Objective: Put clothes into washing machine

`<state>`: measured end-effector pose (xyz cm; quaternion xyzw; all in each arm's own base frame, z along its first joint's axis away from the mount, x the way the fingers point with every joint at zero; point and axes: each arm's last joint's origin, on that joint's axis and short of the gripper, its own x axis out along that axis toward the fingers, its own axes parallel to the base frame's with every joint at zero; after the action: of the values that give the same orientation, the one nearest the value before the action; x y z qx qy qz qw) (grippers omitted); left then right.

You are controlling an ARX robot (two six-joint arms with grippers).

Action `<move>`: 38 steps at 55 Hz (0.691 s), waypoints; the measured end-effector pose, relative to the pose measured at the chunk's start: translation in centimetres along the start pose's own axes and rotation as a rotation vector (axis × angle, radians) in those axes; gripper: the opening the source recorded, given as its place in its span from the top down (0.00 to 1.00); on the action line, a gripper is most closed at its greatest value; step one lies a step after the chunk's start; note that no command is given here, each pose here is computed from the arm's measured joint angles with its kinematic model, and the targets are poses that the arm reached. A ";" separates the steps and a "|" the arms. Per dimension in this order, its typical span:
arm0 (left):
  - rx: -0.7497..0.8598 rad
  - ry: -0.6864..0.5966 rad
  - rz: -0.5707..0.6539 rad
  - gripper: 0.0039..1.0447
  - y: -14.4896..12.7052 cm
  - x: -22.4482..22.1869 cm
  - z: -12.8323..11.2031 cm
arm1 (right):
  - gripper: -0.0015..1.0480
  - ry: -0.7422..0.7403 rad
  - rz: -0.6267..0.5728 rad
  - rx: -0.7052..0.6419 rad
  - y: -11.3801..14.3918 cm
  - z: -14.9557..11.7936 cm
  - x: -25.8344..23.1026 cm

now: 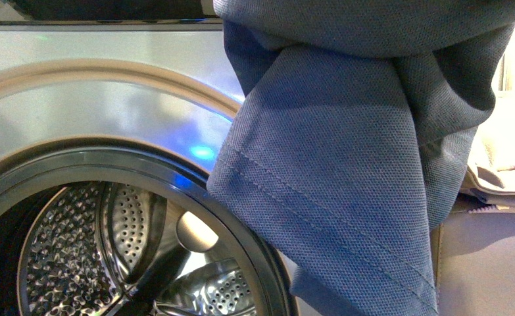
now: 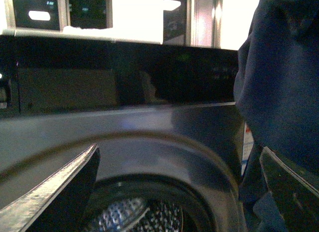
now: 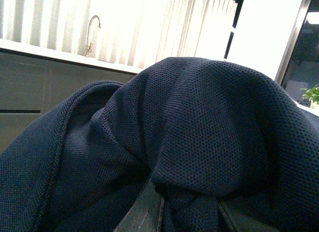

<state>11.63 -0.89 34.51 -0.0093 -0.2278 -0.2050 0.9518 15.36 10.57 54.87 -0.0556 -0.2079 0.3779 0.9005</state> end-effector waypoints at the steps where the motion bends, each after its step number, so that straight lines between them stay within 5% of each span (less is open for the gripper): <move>1: 0.003 -0.006 -0.002 0.06 0.0 0.2 0.3 | 0.87 0.000 0.000 0.000 0.0 0.0 0.0; 13: 0.012 -0.039 -0.218 0.06 0.0 3.3 3.1 | 0.87 0.000 0.000 0.000 0.0 0.0 0.0; 38: -0.121 -0.123 -0.611 0.06 -3.6 9.4 1.3 | 0.87 0.000 0.000 0.000 0.0 0.0 0.0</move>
<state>17.32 -7.70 39.49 -0.0092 -0.2646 -0.4938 0.8283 15.33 10.56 54.87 -0.0555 -0.2081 0.3779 0.9005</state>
